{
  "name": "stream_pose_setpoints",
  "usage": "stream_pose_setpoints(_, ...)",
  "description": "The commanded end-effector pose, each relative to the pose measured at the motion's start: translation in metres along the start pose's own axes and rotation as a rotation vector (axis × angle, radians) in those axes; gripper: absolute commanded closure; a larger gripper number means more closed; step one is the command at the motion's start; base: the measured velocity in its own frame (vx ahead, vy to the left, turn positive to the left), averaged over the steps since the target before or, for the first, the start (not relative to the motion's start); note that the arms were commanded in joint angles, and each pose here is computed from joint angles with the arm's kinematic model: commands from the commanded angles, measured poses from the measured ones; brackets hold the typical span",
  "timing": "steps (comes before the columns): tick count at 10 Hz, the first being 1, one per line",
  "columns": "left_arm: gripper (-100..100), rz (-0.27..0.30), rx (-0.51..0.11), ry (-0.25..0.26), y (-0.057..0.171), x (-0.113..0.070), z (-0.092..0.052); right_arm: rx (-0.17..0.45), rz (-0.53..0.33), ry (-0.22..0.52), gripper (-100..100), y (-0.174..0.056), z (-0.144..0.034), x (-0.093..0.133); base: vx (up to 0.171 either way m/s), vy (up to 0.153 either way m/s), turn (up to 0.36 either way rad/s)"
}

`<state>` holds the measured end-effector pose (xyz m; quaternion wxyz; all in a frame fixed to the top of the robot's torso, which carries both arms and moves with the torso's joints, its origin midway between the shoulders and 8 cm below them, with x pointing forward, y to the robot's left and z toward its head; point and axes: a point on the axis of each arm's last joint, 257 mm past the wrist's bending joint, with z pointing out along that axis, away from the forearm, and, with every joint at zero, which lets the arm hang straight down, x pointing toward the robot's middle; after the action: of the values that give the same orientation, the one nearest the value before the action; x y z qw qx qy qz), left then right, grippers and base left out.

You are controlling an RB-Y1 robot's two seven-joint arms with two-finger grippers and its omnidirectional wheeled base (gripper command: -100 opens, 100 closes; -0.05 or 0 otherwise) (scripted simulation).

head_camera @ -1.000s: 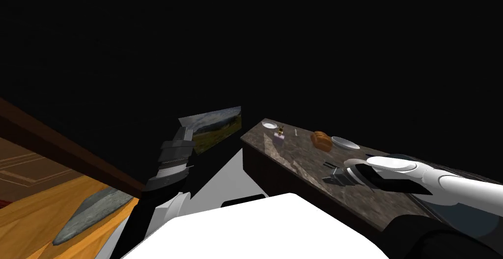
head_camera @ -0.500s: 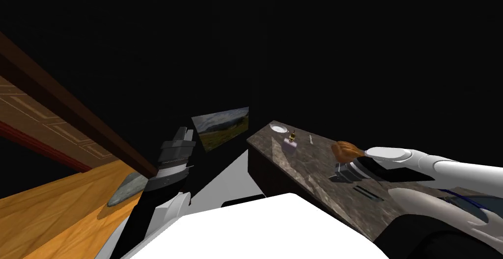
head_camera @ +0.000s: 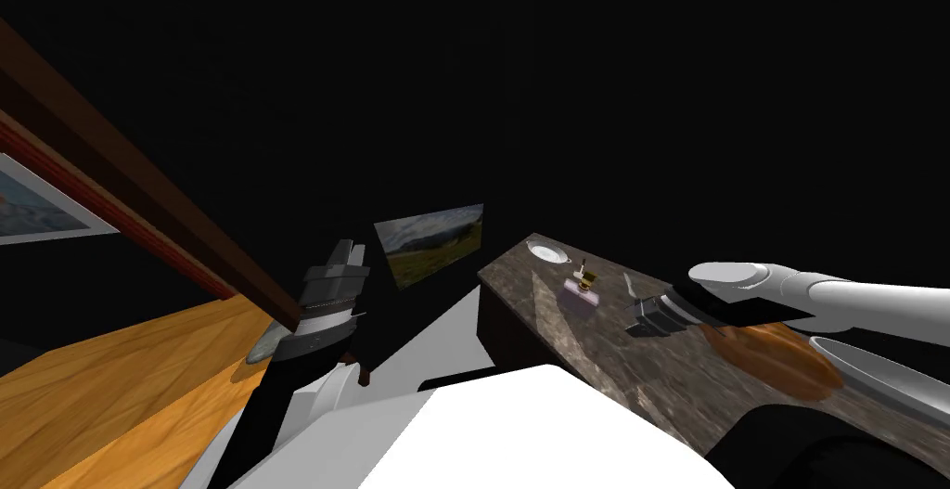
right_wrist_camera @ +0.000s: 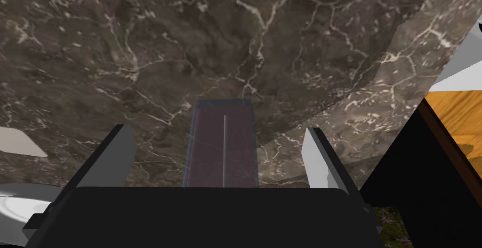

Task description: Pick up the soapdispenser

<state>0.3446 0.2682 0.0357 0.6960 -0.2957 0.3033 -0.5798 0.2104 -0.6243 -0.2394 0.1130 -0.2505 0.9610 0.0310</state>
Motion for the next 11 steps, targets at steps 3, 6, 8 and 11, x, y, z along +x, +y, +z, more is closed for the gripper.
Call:
stream_pose_setpoints(3,0,0.0,0.0,0.0,0.0,0.0,0.0,-0.013,-0.016,-0.011,-100,0.003,-0.004,-0.011,0.129,0.074,0.128)
stream_pose_setpoints(6,0,0.0,0.0,0.0,0.0,0.0,0.0,-0.009,-0.005,-0.021,-100,0.005,0.009,0.003,0.015,0.003,0.055)
stream_pose_setpoints(8,0,0.0,0.0,0.0,0.0,0.0,0.0,-0.01,0.002,-0.023,-100,0.007,0.013,0.006,0.008,-0.003,0.065)
stream_pose_setpoints(11,0,0.0,0.0,0.0,0.0,0.0,0.0,-0.009,0.001,-0.023,100,0.007,0.014,0.008,0.0,0.0,0.0)
